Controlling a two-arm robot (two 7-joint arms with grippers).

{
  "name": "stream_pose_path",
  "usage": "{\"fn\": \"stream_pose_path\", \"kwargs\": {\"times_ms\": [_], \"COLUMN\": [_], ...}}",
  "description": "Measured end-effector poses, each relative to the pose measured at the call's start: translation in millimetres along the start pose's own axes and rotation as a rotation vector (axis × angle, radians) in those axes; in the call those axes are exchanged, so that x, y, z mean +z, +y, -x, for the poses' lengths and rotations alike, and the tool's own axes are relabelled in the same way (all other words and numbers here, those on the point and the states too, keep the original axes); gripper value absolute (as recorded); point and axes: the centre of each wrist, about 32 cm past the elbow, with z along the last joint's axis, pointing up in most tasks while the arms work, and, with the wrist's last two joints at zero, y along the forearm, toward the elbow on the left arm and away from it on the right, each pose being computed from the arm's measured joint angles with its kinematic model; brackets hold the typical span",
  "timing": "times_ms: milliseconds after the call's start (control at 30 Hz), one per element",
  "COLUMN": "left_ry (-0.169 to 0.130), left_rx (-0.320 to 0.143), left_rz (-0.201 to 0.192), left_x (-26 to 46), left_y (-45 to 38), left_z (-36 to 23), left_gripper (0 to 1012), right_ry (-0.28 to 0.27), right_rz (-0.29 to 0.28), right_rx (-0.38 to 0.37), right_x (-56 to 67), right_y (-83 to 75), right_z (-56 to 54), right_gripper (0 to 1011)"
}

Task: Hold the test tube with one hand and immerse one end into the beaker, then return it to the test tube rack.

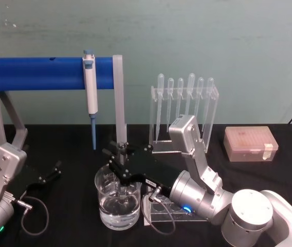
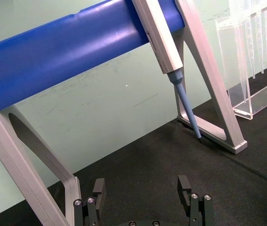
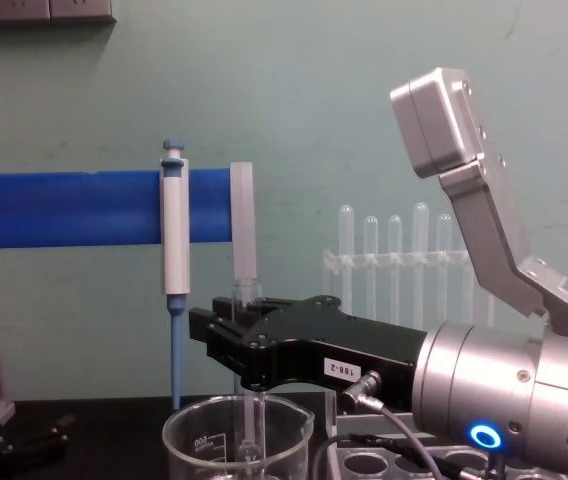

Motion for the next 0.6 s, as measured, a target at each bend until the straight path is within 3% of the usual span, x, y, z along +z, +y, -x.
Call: {"fn": "stream_pose_path", "kwargs": {"times_ms": [600], "left_ry": [0.0], "left_rx": [0.0], "left_rz": [0.0], "left_x": [0.0], "left_y": [0.0], "left_z": [0.0], "left_gripper": [1000], "right_ry": [0.0], "right_rz": [0.0], "right_rx": [0.0], "right_x": [0.0], "right_y": [0.0], "right_z": [0.0], "right_gripper": [222]}}
